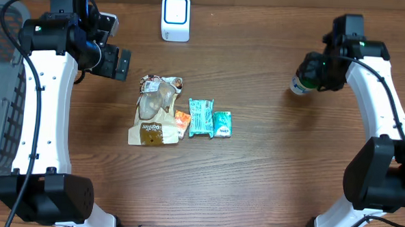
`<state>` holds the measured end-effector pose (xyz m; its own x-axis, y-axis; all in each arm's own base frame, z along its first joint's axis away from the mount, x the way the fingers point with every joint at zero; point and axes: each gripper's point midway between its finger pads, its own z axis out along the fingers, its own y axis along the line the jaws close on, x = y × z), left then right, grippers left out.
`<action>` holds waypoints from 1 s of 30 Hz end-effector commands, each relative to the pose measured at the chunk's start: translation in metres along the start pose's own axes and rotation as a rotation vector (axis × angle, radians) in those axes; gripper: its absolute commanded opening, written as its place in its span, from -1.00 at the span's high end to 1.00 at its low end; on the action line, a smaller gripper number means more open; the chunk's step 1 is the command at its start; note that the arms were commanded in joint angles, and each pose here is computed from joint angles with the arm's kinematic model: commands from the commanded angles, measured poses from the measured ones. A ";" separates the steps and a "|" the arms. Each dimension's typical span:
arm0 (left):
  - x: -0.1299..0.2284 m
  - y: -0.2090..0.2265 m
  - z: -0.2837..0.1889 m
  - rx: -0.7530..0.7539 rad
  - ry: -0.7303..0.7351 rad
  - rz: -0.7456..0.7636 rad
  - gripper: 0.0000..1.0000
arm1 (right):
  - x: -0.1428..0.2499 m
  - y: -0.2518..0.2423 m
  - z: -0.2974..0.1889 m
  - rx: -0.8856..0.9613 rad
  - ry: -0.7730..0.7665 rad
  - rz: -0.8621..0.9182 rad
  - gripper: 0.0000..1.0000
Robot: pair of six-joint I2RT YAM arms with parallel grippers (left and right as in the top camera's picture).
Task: Scan the item barcode
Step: 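Carry the jar to the right side and set it on the table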
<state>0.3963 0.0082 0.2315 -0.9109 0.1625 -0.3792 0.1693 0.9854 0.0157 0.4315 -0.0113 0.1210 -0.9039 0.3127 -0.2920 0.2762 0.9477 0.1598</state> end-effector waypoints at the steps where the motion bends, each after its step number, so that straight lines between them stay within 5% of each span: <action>1: -0.002 -0.001 -0.002 0.008 -0.007 0.010 -0.99 | 0.002 0.001 0.006 -0.026 -0.019 0.014 0.23; 30: -0.002 -0.001 -0.002 0.008 -0.007 0.010 -0.99 | 0.019 -0.042 0.034 0.185 -0.024 0.012 0.22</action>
<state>0.3963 0.0083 0.2315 -0.9110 0.1625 -0.3791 0.1691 0.9855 0.0161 0.4148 -0.0379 0.0700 -0.8990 0.3217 -0.2972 0.3327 0.9429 0.0143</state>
